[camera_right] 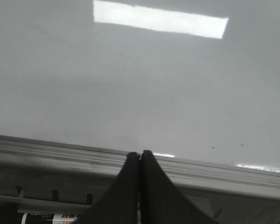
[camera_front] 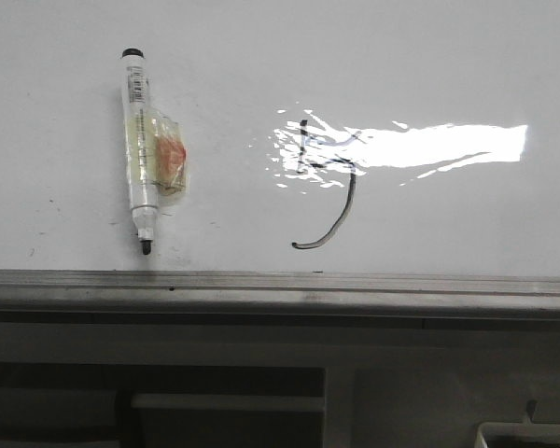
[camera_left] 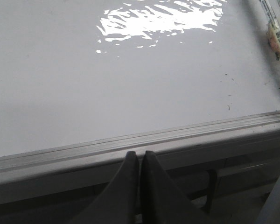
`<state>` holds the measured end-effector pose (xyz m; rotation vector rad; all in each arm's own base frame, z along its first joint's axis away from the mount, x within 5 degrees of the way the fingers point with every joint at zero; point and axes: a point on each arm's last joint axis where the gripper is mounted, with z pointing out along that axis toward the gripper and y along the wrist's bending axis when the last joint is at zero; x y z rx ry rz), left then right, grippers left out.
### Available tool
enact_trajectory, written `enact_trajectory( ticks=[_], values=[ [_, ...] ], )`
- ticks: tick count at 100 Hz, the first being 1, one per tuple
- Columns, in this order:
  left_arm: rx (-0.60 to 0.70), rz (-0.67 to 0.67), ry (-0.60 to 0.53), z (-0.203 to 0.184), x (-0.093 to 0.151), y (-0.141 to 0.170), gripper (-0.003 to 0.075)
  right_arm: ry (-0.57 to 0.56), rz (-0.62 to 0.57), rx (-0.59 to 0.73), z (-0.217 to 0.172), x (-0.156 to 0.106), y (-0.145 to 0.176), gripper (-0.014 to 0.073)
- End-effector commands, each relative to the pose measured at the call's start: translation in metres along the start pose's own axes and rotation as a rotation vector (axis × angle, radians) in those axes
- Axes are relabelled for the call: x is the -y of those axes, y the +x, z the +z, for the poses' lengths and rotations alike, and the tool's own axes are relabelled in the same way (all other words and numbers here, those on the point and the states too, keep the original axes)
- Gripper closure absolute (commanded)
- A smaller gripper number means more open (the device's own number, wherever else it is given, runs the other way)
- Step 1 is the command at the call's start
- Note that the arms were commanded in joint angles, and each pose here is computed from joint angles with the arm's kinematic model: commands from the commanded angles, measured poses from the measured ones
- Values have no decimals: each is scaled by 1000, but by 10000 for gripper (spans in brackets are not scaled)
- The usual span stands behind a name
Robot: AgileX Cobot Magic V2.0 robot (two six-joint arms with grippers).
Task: Write number 5 on whiteboard
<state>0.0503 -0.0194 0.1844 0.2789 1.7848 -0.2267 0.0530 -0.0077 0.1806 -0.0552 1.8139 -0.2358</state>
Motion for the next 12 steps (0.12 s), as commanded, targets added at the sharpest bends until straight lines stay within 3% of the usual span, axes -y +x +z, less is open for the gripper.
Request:
enact_trajectory(
  ticks=[1,12],
  values=[
    [61,-23,-14,1,-1,1,741,-2,-9,10,1,-1,5,661],
    [61,-23,-14,1,-1,1,741,-2,-9,10,1,-1,5,661]
  ],
)
